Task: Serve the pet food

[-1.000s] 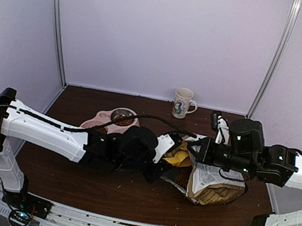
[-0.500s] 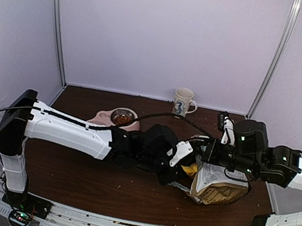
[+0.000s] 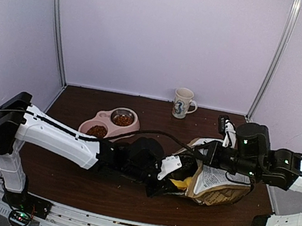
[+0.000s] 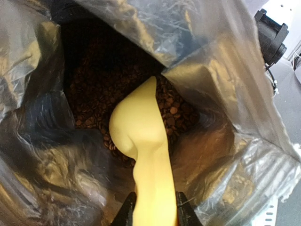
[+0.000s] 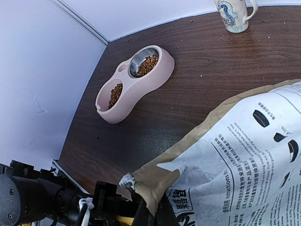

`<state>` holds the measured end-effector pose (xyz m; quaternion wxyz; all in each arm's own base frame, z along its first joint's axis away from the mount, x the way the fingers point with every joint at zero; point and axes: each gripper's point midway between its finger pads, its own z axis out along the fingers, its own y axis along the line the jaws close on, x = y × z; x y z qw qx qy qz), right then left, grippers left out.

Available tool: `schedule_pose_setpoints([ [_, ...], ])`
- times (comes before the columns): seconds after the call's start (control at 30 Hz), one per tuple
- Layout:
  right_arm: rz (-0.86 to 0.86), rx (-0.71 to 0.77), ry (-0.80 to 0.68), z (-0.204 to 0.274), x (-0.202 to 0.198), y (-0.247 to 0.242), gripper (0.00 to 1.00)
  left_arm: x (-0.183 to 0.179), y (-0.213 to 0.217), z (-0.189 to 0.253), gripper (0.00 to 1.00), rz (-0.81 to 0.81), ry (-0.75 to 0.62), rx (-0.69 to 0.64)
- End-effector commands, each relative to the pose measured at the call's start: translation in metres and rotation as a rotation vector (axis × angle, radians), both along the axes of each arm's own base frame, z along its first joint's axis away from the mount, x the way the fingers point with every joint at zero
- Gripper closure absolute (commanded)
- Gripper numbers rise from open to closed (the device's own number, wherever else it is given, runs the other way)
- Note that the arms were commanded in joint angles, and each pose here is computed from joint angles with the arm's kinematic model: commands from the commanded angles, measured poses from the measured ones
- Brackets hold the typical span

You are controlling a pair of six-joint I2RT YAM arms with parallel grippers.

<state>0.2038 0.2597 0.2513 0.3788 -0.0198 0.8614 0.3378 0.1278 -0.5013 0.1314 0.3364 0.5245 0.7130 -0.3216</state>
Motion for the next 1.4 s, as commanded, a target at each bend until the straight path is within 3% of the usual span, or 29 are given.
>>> schedule_pose_setpoints([
  [0.0, -0.072, 0.156, -0.106, 0.051, 0.014, -0.008, 1.00, -0.019, 0.008, -0.015, 1.00, -0.016, 0.066, 0.034],
  [0.23, -0.066, 0.165, -0.089, 0.045, 0.013, -0.005, 1.00, 0.051, 0.014, 0.022, 1.00, 0.347, -0.138, 0.004],
  [0.3, -0.066, 0.169, -0.087, 0.045, 0.013, -0.004, 1.00, 0.060, 0.011, 0.021, 1.00, 0.379, -0.169, 0.005],
  [0.47, -0.073, 0.162, -0.095, 0.049, 0.014, -0.007, 1.00, 0.050, 0.001, -0.013, 1.00, 0.306, -0.120, 0.104],
  [0.67, -0.084, 0.168, -0.097, 0.049, 0.015, -0.009, 1.00, 0.012, -0.003, -0.046, 1.00, 0.078, -0.035, 0.218],
  [0.83, -0.088, 0.169, -0.099, 0.049, 0.015, -0.010, 1.00, -0.032, 0.005, -0.054, 1.00, -0.145, 0.086, 0.243],
  [1.0, -0.103, 0.170, -0.105, 0.051, 0.015, -0.015, 1.00, -0.058, 0.019, -0.054, 1.00, -0.253, 0.169, 0.262],
  [1.2, -0.114, 0.170, -0.092, 0.046, 0.016, -0.018, 1.00, -0.070, 0.015, -0.041, 1.00, -0.278, 0.296, 0.213],
  [1.37, -0.130, 0.167, -0.091, 0.045, 0.015, -0.023, 1.00, -0.068, 0.012, -0.005, 1.00, -0.254, 0.493, 0.069],
])
